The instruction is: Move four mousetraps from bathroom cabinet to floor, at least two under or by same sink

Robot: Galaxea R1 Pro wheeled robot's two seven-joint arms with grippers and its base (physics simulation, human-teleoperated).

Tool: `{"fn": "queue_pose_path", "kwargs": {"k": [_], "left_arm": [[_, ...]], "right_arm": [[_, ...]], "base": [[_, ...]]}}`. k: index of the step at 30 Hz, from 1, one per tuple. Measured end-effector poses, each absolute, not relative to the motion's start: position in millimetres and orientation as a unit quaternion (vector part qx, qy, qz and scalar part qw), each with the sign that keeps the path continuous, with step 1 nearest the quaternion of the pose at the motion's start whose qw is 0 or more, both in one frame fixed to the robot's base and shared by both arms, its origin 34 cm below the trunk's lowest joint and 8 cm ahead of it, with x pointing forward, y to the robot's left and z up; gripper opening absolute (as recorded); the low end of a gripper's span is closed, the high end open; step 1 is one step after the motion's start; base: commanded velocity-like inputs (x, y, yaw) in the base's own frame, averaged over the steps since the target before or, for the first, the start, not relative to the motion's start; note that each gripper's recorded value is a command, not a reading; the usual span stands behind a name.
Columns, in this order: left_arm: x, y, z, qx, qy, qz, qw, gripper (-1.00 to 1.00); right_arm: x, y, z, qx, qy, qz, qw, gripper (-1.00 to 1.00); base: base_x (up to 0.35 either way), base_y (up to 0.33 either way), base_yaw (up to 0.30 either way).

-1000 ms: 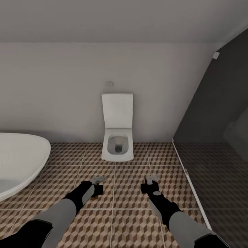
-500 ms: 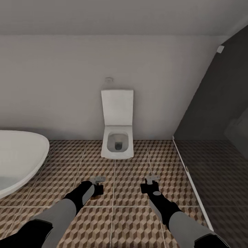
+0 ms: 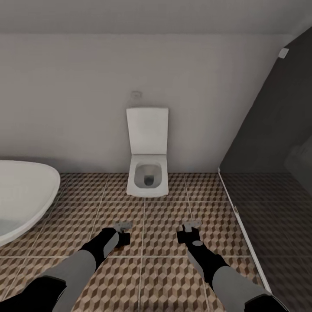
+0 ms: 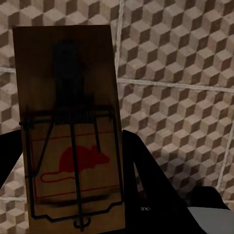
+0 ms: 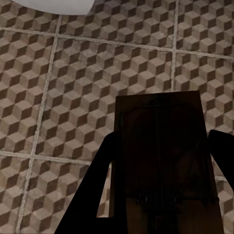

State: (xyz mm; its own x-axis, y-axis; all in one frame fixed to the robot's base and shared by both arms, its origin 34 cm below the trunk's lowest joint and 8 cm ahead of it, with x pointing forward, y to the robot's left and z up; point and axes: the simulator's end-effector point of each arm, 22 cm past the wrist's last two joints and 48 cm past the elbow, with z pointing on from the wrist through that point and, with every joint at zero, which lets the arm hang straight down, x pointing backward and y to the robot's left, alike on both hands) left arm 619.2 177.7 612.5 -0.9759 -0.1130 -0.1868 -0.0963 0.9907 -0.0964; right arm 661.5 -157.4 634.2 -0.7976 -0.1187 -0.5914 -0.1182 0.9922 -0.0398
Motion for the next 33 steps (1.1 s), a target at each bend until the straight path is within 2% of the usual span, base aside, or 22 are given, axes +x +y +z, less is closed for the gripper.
{"fn": "queue_pose_path", "kwargs": {"k": [33], "left_arm": [[606.9,172.0,548.0,-0.053,0.995,-0.045,0.07,-1.0]], "right_arm": [[649.8,-157.3,566.6,-0.062,0.956,0.002,0.286,-1.0]], "base": [[0.0,0.0,0.0]]}}
